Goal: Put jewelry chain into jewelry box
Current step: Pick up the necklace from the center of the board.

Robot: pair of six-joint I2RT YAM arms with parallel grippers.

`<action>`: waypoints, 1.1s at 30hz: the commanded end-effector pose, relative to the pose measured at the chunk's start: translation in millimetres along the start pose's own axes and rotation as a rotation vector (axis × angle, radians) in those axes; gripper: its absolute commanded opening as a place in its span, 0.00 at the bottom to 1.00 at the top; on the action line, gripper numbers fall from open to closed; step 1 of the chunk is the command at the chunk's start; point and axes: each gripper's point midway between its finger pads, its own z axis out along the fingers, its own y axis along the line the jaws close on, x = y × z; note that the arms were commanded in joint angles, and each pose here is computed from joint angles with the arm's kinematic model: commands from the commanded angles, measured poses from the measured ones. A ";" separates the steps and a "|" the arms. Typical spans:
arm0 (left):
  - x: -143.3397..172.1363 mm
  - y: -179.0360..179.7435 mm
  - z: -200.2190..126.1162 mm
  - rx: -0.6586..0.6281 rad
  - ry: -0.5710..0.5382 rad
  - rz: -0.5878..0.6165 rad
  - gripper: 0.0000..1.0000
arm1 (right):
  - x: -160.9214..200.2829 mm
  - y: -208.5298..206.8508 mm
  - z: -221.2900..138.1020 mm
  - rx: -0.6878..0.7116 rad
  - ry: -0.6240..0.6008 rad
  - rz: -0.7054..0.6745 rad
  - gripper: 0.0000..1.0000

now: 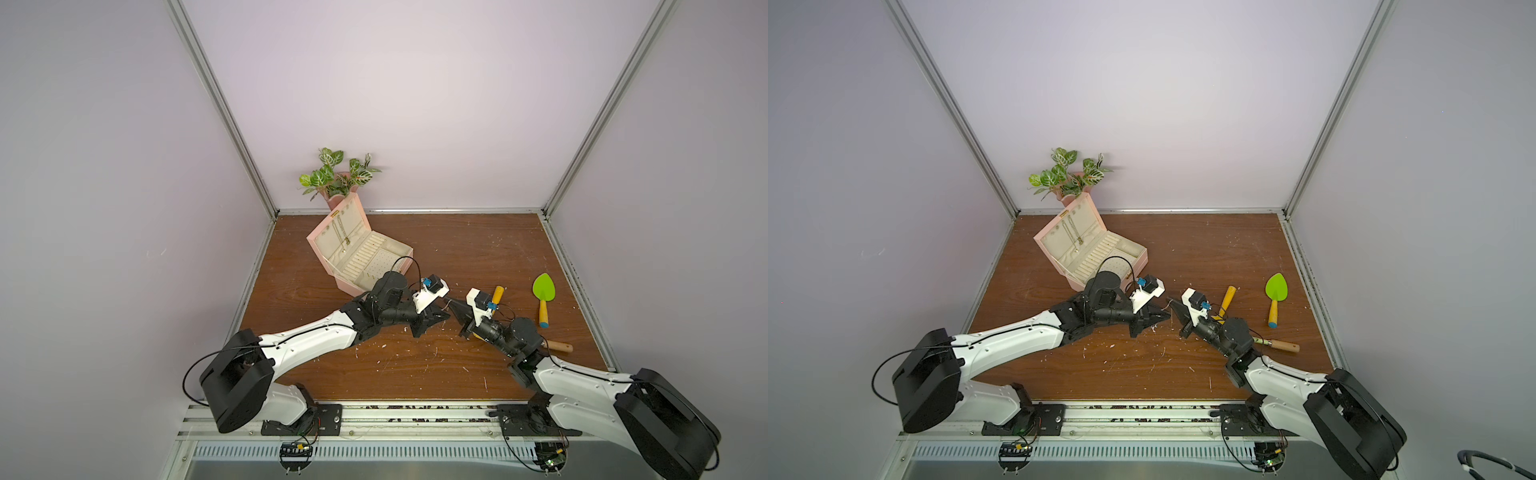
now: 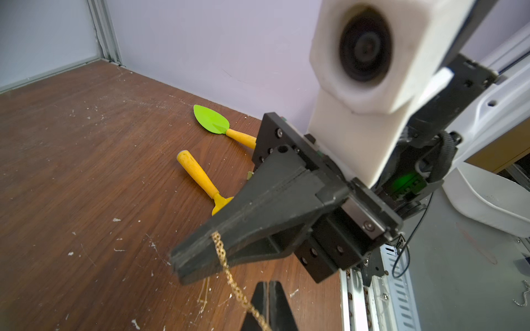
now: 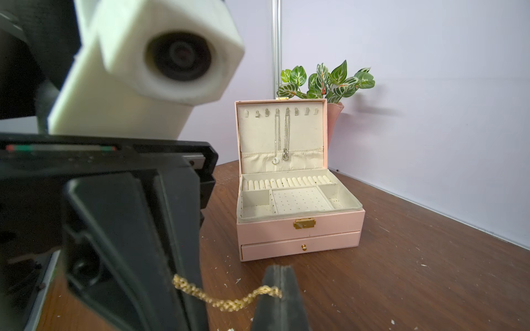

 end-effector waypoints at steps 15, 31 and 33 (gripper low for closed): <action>1.1 10.5 -3.0 -0.082 -0.134 -0.016 0.62 | -13.3 -16.9 16.2 0.078 0.163 -0.450 0.00; 17.1 90.7 -113.4 -0.651 -0.329 -0.392 0.99 | 10.6 -41.4 30.7 0.133 0.449 -0.749 0.00; 27.4 107.3 -130.7 -0.758 -0.341 -0.485 0.99 | 13.6 -42.1 30.8 0.138 0.482 -0.774 0.00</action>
